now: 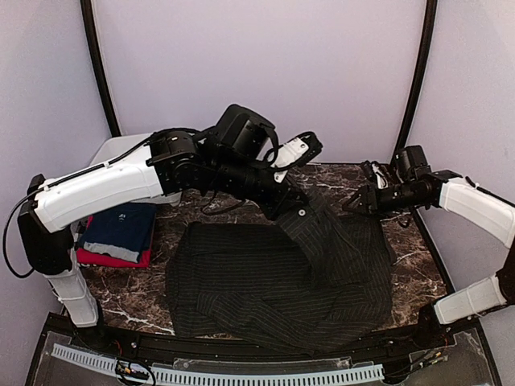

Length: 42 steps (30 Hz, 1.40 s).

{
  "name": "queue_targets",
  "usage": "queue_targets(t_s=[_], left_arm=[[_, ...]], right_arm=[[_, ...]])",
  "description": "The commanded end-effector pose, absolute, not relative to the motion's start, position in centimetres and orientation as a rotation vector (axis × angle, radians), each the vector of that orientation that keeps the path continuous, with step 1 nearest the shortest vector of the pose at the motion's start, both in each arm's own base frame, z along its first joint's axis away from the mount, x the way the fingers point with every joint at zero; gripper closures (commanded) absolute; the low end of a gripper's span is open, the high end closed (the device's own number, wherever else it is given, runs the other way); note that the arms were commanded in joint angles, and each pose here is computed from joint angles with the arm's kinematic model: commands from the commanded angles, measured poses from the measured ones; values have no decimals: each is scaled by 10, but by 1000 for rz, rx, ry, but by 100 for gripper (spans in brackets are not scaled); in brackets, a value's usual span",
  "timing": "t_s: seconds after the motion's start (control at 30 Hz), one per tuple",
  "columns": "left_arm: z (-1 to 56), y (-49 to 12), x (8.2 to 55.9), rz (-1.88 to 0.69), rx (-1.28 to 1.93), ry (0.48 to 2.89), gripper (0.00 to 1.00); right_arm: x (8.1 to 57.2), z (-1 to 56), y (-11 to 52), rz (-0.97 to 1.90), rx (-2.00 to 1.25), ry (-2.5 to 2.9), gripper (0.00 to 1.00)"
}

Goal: Fold and stack the mixed laundry pile
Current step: Adjust the 1/3-folded shirt at the center of the board.

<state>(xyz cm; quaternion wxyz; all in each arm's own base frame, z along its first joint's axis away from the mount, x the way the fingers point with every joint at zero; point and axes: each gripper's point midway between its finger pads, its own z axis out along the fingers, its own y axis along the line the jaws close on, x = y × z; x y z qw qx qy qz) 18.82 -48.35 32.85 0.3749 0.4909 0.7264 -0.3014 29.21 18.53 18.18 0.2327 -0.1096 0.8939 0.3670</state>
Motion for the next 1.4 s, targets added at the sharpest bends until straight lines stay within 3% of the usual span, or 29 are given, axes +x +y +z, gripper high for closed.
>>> queue_targets(t_s=[0.0, 0.33, 0.87, 1.1, 1.23, 1.37], left_arm=[[306, -439, 231, -808, 995, 2033, 100], [194, -330, 301, -609, 491, 2309, 100], [106, -236, 313, -365, 158, 2500, 100], [88, -225, 317, -288, 136, 2551, 100], [114, -232, 321, -315, 207, 2509, 76], [138, -250, 323, -399, 314, 2456, 61]], right_arm=[[307, 207, 171, 947, -280, 2385, 42], [310, 192, 179, 1017, -289, 2404, 42], [318, 157, 180, 1016, -266, 2477, 47], [324, 129, 177, 960, -233, 2547, 51], [331, 118, 168, 872, -200, 2577, 54], [348, 103, 159, 767, -146, 2603, 58]])
